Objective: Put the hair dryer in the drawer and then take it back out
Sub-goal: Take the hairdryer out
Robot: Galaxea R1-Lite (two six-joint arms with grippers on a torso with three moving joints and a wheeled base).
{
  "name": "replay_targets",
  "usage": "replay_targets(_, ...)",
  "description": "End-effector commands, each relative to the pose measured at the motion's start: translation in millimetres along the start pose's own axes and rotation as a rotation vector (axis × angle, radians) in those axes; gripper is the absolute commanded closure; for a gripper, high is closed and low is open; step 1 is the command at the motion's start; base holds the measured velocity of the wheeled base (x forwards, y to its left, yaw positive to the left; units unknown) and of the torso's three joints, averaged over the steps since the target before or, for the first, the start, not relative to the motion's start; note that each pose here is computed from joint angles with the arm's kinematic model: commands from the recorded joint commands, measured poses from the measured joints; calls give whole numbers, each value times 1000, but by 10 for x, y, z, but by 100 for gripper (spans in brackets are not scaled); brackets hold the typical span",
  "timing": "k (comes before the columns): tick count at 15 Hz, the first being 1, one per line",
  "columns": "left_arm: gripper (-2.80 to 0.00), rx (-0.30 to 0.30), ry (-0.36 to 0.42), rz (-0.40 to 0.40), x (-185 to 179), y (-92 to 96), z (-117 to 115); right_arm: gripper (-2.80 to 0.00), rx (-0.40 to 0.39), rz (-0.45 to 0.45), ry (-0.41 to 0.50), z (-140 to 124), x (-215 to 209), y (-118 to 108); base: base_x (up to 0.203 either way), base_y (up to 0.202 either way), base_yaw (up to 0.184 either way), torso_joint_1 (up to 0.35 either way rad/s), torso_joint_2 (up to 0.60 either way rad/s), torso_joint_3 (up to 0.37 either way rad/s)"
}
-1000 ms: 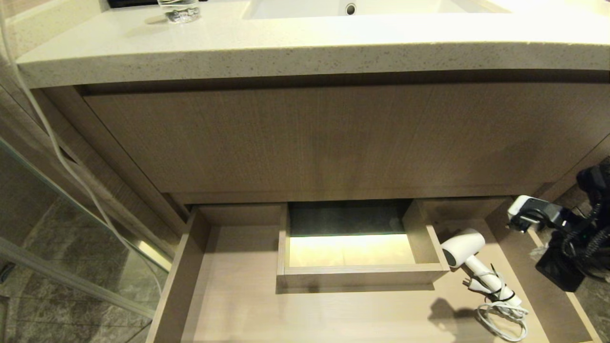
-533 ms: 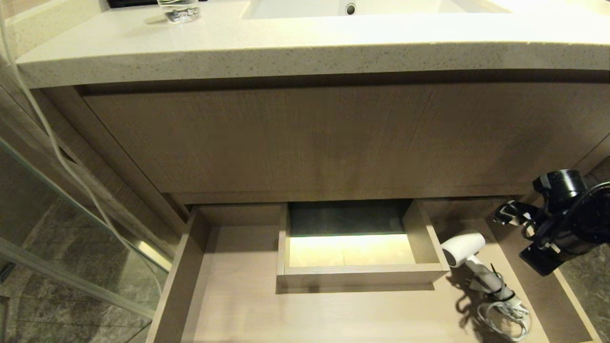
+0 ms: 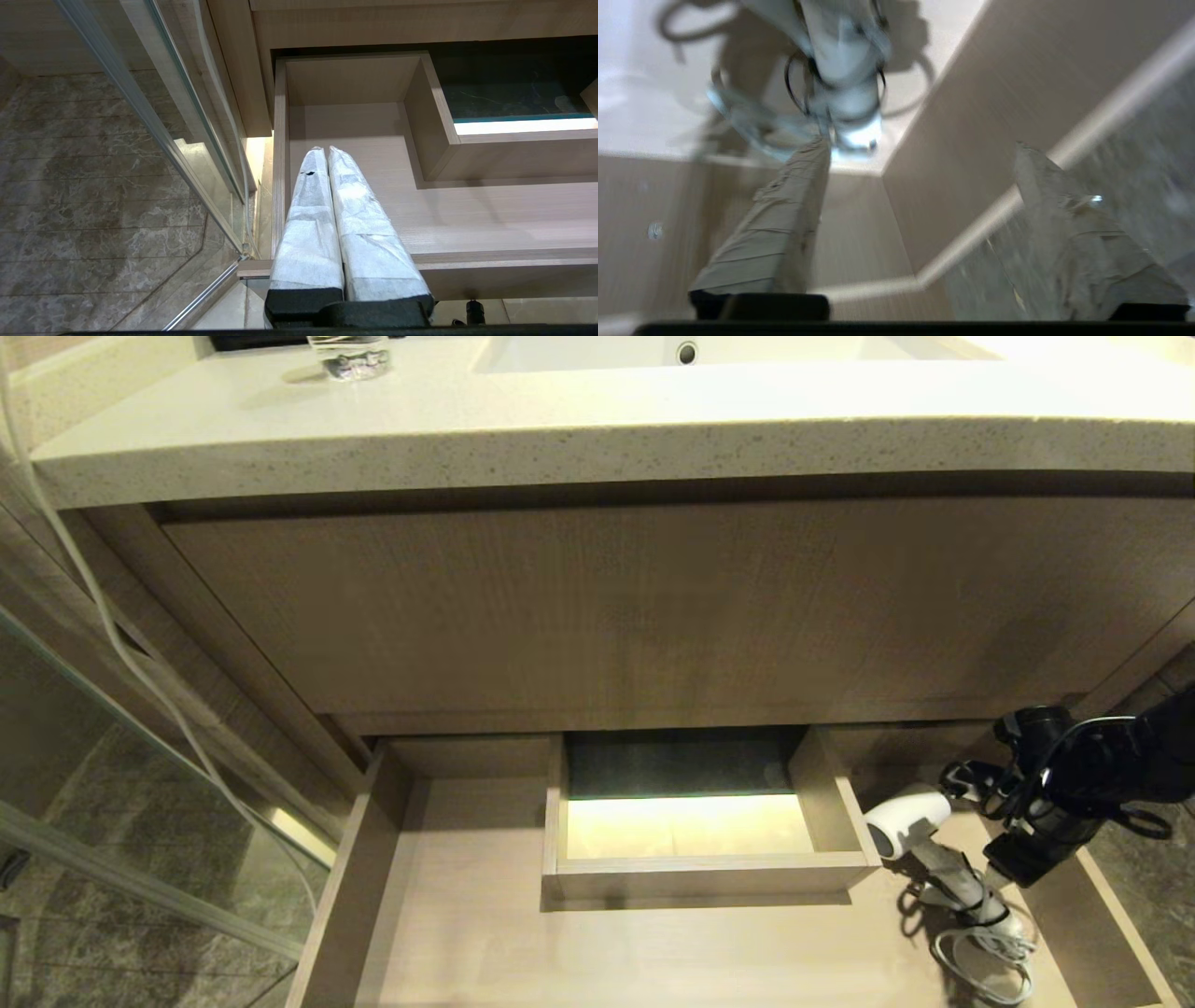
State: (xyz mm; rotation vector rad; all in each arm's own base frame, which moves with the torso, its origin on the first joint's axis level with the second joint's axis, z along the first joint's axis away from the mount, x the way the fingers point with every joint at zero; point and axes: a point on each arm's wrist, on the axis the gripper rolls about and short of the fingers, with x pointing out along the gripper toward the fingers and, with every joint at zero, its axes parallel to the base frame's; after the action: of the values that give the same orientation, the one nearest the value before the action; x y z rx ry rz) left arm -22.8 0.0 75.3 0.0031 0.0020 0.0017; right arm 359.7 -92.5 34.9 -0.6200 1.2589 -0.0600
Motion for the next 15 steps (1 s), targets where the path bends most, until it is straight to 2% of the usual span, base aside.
replay_targets(1, 0, 0, 1, 1, 0, 0, -1, -280, -15, 55, -7, 55, 172, 40, 0, 0, 0, 0, 0, 0)
replay_targets(3, 0, 0, 1, 0, 0, 0, -1, -280, -35, 128, -86, 97, 163, 38, 0, 0, 0, 0, 0, 0)
replay_targets(4, 0, 0, 1, 0, 0, 0, -1, -280, -58, 132, -103, 123, 165, 44, 0, 0, 0, 0, 0, 0)
replay_targets(6, 0, 0, 1, 0, 0, 0, -1, -280, -88, 144, -106, 157, 230, 85, 0, 0, 0, 0, 0, 0)
replay_targets(15, 0, 0, 1, 0, 0, 0, -1, -280, -103, 173, -82, 215, 535, 173, 0, 0, 0, 0, 0, 0)
